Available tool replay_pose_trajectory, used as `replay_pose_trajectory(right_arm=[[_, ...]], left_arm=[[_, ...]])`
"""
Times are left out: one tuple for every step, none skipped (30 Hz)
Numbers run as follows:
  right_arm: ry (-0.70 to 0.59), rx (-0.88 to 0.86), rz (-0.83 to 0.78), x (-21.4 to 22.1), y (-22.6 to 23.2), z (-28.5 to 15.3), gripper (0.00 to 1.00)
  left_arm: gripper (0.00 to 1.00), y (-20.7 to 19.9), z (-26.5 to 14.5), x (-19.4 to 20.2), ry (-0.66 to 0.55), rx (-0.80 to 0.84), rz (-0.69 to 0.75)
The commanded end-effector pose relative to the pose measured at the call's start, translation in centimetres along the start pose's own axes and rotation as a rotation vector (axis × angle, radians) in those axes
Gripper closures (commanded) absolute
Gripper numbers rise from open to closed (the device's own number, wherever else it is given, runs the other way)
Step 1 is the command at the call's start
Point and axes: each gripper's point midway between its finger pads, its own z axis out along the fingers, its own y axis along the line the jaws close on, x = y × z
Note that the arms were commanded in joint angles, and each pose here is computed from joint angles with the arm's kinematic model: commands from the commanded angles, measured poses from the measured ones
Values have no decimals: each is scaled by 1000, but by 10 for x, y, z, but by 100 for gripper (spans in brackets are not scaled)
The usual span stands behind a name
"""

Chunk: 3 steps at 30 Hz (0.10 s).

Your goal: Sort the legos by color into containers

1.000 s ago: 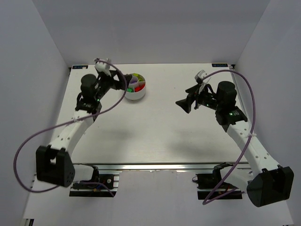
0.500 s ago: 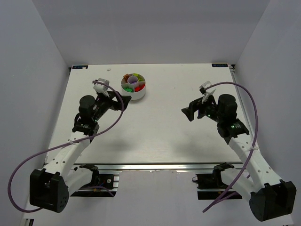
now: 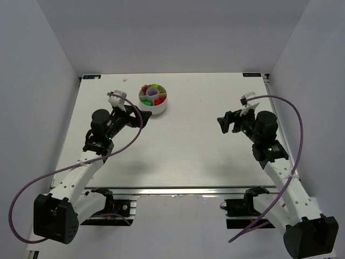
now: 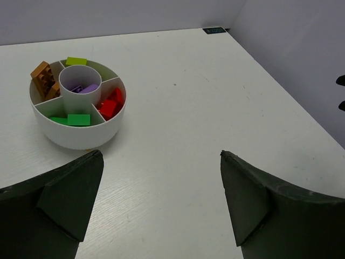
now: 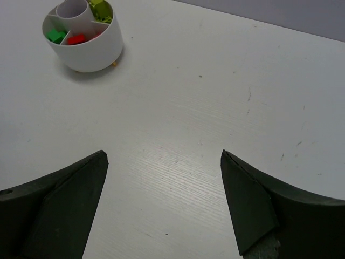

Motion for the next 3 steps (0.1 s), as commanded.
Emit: replay_pose_trajectory(right_arm=[[-97,69,23,-22,-11,-4,11],[-95,70,22,-19,-11,-3,11],[-101,75,24,-19,-12,-4,11]], left_arm=[[2,-10,-2,-16,-32,31,13],[2,-10,-2,-16,-31,33,15],[2,-9,-2,-15,-31,29,19]])
